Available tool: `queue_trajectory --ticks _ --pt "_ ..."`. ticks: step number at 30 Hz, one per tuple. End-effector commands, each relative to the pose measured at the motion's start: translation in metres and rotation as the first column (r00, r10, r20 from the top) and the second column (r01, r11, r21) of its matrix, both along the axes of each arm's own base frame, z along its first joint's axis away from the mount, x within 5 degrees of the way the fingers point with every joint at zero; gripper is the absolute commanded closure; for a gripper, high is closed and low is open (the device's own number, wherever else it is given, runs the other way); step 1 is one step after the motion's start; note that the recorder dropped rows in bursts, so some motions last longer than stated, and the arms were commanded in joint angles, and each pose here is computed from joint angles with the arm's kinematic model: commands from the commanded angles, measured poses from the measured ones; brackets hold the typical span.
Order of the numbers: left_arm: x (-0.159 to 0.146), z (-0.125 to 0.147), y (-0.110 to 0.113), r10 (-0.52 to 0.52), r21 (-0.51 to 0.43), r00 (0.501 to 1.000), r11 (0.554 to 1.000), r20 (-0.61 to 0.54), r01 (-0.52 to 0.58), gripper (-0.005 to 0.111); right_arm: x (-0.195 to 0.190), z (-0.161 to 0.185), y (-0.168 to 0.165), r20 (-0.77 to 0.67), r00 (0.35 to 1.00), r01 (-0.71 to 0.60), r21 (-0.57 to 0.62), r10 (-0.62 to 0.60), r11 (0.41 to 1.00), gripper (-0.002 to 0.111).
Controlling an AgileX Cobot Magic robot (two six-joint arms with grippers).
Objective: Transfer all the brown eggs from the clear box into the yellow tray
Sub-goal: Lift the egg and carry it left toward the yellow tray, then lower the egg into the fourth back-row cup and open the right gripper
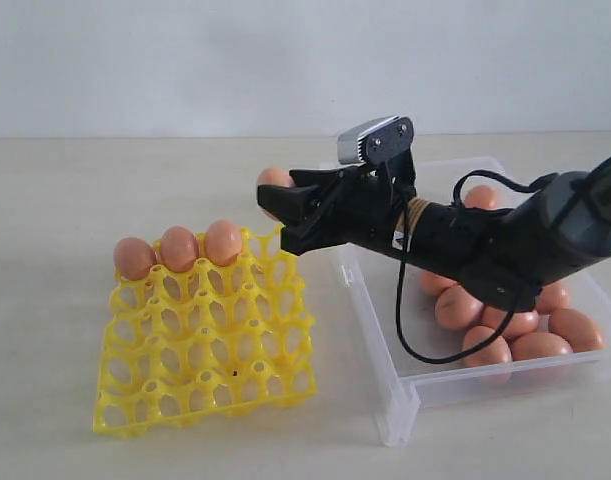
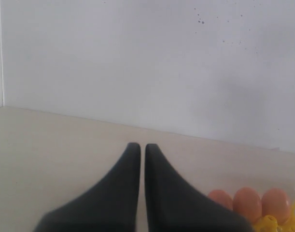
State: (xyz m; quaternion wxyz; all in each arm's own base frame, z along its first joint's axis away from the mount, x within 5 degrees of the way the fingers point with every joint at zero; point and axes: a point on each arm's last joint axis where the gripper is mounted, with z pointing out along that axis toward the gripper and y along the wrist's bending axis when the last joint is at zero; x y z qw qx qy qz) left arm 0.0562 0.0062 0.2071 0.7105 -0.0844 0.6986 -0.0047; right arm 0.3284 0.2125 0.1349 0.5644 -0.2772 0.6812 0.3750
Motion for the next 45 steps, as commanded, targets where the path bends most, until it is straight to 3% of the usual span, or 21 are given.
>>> queue_trajectory --ticks 1,27,36,41,45 --pt "0.0 -0.001 0.0 -0.002 -0.017 1.0 1.0 0.004 0.002 0.103 0.009 -0.008 0.007 0.001 1.0 -0.012 0.041 0.012 0.999 0.108" --pt "0.0 -0.001 0.0 -0.002 -0.017 1.0 1.0 0.004 0.002 0.103 0.033 -0.056 0.023 -0.104 0.992 -0.065 -0.001 0.064 0.998 0.108" --pt "0.0 -0.001 0.0 -0.003 -0.018 1.0 1.0 0.002 0.003 0.103 0.033 -0.059 0.022 -0.158 0.986 -0.053 -0.012 0.05 0.999 0.108" --pt "0.0 -0.001 0.0 -0.002 -0.017 1.0 1.0 0.003 0.002 0.103 0.036 -0.039 0.019 -0.142 0.99 -0.034 -0.142 0.014 0.989 0.108" --pt "0.0 -0.001 0.0 -0.002 -0.017 1.0 1.0 0.003 0.002 0.103 0.033 -0.038 0.021 -0.154 0.987 -0.072 -0.15 0.048 0.986 0.108"
